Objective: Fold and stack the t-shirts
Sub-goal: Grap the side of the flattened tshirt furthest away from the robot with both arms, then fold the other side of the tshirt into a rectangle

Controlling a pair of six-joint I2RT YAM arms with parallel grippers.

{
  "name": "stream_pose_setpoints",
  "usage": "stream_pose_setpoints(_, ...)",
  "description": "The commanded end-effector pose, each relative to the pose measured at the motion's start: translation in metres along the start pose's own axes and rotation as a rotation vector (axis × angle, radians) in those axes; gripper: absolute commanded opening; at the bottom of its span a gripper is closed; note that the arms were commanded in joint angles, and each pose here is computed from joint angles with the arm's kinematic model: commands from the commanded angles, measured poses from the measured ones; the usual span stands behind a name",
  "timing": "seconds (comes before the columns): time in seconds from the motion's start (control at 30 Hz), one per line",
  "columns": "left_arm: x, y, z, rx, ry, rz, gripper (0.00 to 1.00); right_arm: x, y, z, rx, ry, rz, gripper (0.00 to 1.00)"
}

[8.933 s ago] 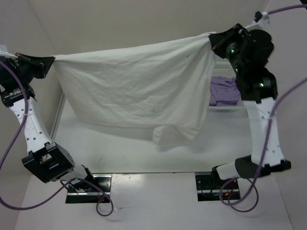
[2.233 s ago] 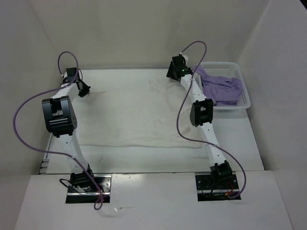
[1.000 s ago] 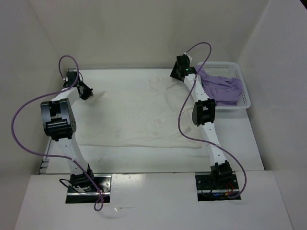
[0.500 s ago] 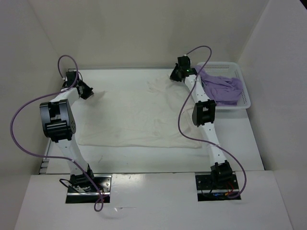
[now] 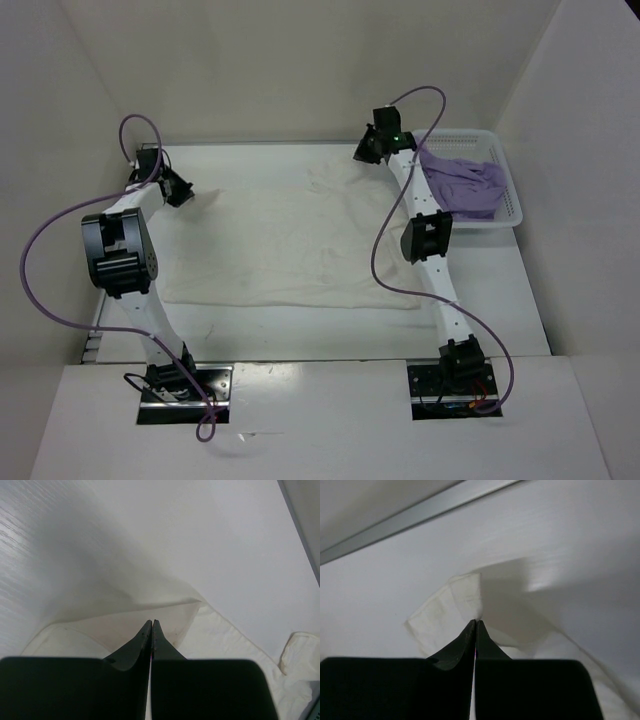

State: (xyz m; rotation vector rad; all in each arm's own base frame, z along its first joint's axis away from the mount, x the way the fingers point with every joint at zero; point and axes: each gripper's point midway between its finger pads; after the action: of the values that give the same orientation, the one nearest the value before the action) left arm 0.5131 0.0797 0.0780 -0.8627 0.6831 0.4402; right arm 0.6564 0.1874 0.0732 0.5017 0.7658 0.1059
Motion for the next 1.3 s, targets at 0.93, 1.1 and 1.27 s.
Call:
stream_pose_setpoints(0.93,-0.082,0.053,0.027,-0.052,-0.081,-0.002,0.0,-0.25,-0.027,-0.094,-0.139,0.097,-0.055,0.0)
stream_pose_setpoints(1.1,-0.101,0.049,0.021,-0.049,-0.08,-0.026,0.0,-0.289,-0.044,-0.125,-0.128,0.11,-0.073,0.0)
stream_pose_setpoints(1.27,-0.112,0.066,0.001,-0.057,-0.058,0.016,0.0,-0.311,-0.069,-0.165,-0.099,0.193,-0.132,0.0)
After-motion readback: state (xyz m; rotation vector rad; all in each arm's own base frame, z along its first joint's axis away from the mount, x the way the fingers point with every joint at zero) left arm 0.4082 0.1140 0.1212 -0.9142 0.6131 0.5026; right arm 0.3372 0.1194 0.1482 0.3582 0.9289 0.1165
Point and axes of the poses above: each gripper's point midway between its finger pads, its own x axis out along the fingers, its own y axis along the line the jaws close on, z = x × y, and after that the axes turned 4 degrees about -x, right-handed
